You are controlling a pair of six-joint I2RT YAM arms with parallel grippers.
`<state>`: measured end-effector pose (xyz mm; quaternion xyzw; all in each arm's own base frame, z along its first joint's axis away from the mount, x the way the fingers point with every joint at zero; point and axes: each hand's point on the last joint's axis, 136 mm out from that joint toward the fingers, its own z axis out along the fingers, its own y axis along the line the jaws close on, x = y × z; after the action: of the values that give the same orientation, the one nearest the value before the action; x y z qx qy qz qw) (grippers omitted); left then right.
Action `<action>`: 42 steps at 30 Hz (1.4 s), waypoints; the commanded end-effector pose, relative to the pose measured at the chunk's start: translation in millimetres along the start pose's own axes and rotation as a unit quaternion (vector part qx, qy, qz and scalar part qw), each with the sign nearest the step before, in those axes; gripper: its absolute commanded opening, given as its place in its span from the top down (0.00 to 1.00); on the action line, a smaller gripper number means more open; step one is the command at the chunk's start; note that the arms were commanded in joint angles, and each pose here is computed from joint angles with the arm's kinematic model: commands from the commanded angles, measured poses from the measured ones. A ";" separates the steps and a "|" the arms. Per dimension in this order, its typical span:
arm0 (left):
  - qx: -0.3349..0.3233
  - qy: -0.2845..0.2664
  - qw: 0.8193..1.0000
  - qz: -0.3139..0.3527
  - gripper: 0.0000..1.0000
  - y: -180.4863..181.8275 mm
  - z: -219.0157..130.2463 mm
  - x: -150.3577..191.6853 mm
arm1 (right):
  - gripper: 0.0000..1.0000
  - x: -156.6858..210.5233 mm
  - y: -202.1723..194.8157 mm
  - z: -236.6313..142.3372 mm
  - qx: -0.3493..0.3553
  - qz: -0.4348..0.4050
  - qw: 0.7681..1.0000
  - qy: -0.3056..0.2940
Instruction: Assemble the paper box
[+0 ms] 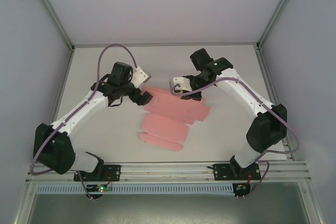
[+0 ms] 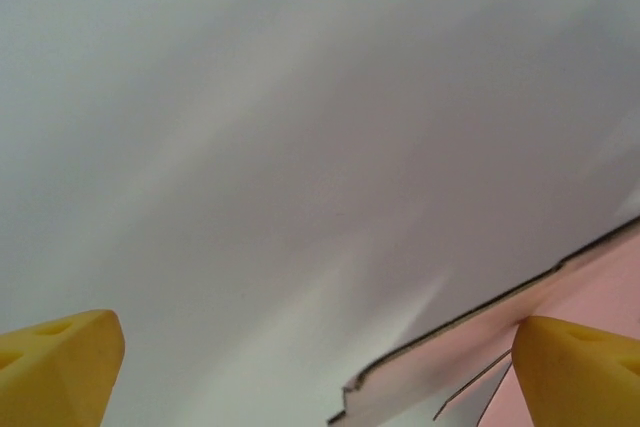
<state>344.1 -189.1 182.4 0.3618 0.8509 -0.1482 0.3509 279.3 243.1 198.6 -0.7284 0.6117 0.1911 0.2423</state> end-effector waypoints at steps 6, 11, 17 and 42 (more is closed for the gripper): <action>0.105 -0.049 0.993 -0.026 0.10 -19.3 6.0 -30.4 | 1.00 -19.1 33.0 -8.0 -0.044 -0.038 0.997 -0.041; 0.080 -0.057 0.995 -0.003 0.07 -25.0 -24.0 -24.0 | 1.00 -7.1 19.3 -5.3 -0.012 -0.011 1.000 -0.007; 0.071 -0.135 0.988 0.028 0.00 -41.1 -75.0 -44.9 | 1.00 -1.7 6.4 -1.2 0.004 0.013 1.000 0.009; 0.134 -0.043 0.985 0.100 0.64 -83.2 -31.6 -45.3 | 1.00 -8.8 -26.4 -0.6 0.042 0.069 0.997 -0.001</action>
<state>288.1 -256.4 252.8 0.4838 0.7481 -0.2656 0.3685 296.3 247.6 190.5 -0.6828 0.6697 0.1760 0.2328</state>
